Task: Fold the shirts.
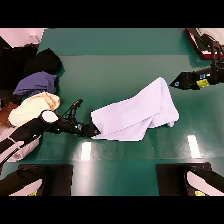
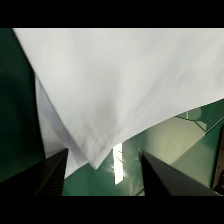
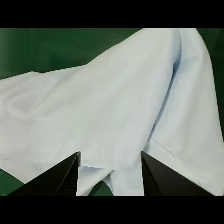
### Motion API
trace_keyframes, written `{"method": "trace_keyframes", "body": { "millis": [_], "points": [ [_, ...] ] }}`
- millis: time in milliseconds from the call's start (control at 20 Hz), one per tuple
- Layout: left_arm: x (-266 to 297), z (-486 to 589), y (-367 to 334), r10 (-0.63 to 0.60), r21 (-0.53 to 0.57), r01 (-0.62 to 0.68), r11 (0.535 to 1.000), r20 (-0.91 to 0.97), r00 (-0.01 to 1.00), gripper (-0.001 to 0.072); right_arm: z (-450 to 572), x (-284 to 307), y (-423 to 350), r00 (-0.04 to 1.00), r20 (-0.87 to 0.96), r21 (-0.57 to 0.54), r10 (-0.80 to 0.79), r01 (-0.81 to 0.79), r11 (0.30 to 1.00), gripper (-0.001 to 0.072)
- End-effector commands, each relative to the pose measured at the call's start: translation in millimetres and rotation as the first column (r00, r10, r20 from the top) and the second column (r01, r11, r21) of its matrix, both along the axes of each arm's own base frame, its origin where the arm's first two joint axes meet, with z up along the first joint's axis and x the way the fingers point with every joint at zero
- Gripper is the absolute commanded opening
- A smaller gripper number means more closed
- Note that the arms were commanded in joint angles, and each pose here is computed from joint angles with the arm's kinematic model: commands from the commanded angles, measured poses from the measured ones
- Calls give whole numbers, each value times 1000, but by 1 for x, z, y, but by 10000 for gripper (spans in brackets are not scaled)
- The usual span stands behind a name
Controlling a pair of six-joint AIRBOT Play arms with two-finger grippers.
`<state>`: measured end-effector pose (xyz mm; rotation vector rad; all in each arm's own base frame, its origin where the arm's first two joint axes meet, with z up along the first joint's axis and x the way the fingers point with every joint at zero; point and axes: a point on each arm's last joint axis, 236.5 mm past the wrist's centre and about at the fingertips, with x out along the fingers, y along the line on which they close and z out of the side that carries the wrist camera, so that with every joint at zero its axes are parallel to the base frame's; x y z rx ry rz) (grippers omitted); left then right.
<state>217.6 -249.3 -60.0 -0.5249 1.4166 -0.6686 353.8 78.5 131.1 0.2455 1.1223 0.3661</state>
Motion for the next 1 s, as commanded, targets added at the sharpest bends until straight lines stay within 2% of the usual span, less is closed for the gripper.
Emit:
{"method": "trace_keyframes", "body": {
  "millis": [0, 150, 350, 450, 500, 600, 650, 850, 950],
  "points": [
    [4, -1, 0, 12, 4, -12, 1000, 6, 1000, 538, 0, 0, 0, 1000, -3, 3, -6, 6, 1000, 440],
    [-1, -14, -1, 13, 7, -13, 1000, -52, 999, 538, 0, 0, 0, 1000, -4, 3, -6, 6, 1000, 440],
    [10, -4, -16, 35, -80, -37, 996, -30, 999, 531, 0, 0, 0, 1000, -4, 2, -7, 7, 1000, 440],
    [14, -4, -16, 52, -80, -54, 995, -20, 998, 204, 0, -1, 0, 1000, -5, 2, -6, 6, 1000, 440],
    [15, -5, -15, 52, -74, -53, 996, -16, 999, 175, 0, 0, 0, 1000, -4, 2, -7, 7, 1000, 440],
    [16, -5, -14, 55, -71, -55, 996, -12, 998, 161, 0, 0, 0, 1000, -4, 2, -7, 7, 1000, 440],
    [17, -5, -14, 54, -71, -54, 996, -3, 999, 25, 0, -1, 0, 1000, -5, 2, -6, 6, 1000, 440],
    [30, 25, -12, 27, -101, -20, 995, 66, 997, 21, -6, -15, -3, 998, -62, -20, 15, -16, 1000, 438],
    [47, 62, 0, 17, -103, 2, 995, 180, 984, 21, -18, -35, -18, 991, -130, -95, 17, -30, 995, 438]
  ]
}}
